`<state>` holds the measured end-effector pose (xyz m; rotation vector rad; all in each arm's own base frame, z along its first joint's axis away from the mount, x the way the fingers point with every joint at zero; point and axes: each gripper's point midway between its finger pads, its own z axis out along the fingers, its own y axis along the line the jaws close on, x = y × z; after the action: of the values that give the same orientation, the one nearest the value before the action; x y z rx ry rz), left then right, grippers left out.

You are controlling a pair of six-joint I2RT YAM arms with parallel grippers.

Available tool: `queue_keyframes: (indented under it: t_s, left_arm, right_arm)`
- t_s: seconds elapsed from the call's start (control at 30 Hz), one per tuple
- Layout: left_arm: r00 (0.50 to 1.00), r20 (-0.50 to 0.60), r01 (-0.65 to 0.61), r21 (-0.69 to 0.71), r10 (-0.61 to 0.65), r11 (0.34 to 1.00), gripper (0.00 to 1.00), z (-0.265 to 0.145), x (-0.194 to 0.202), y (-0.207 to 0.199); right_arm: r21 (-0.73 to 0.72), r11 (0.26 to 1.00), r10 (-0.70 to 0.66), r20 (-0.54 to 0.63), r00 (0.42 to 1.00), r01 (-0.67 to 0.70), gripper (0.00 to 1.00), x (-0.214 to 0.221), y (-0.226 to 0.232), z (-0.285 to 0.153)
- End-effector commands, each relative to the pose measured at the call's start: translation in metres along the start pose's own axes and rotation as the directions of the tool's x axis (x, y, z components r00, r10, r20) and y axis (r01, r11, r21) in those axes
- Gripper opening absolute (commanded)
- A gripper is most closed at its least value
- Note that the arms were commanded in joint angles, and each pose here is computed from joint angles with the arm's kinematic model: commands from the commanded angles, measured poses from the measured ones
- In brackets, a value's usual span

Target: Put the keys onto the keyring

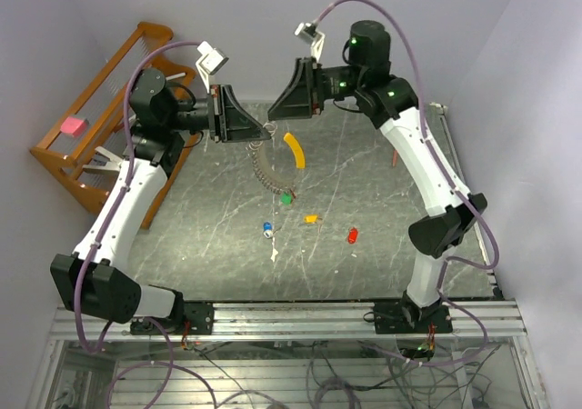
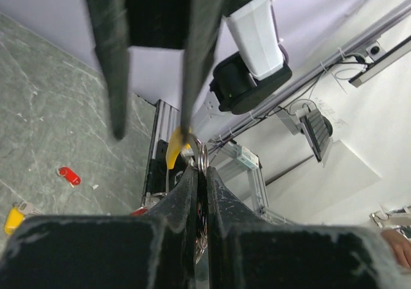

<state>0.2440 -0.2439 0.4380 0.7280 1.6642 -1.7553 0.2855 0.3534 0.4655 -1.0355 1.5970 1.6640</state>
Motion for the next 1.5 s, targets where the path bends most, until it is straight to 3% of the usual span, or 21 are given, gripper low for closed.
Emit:
queue_keyframes:
  t_s: [0.0, 0.37, 0.77, 0.97, 1.47]
  left_arm:
    - [0.999, -0.052, -0.001, 0.068, 0.004, 0.998, 0.07, 0.001, 0.007, -0.032]
    - [0.996, -0.084, -0.006, 0.093, 0.014, 0.996, 0.07, 0.0, 0.013, -0.038]
    - [0.992, -0.126, 0.02, 0.106, -0.006, 0.994, 0.07, -0.005, 0.029, -0.035]
    - [0.992, -0.124, 0.042, 0.092, -0.031, 0.995, 0.07, -0.006, 0.033, -0.03]
    - [0.995, -0.085, 0.06, 0.058, -0.055, 0.997, 0.07, -0.001, 0.022, -0.017]
  right_arm:
    - [0.029, 1.0, 0.005, -0.059, 0.998, -0.003, 0.36, 0.023, -0.002, 0.0]
    - [0.022, 1.0, 0.013, -0.096, 0.995, -0.011, 0.32, 0.04, 0.011, 0.002]
    - [0.066, 0.998, 0.027, -0.079, 0.997, -0.022, 0.41, 0.039, 0.019, -0.016]
    - [0.017, 0.999, 0.028, -0.059, 0.998, -0.027, 0.41, 0.034, 0.038, -0.023]
    - [0.002, 0.999, 0.044, -0.092, 0.995, -0.044, 0.4, 0.038, 0.036, 0.009]
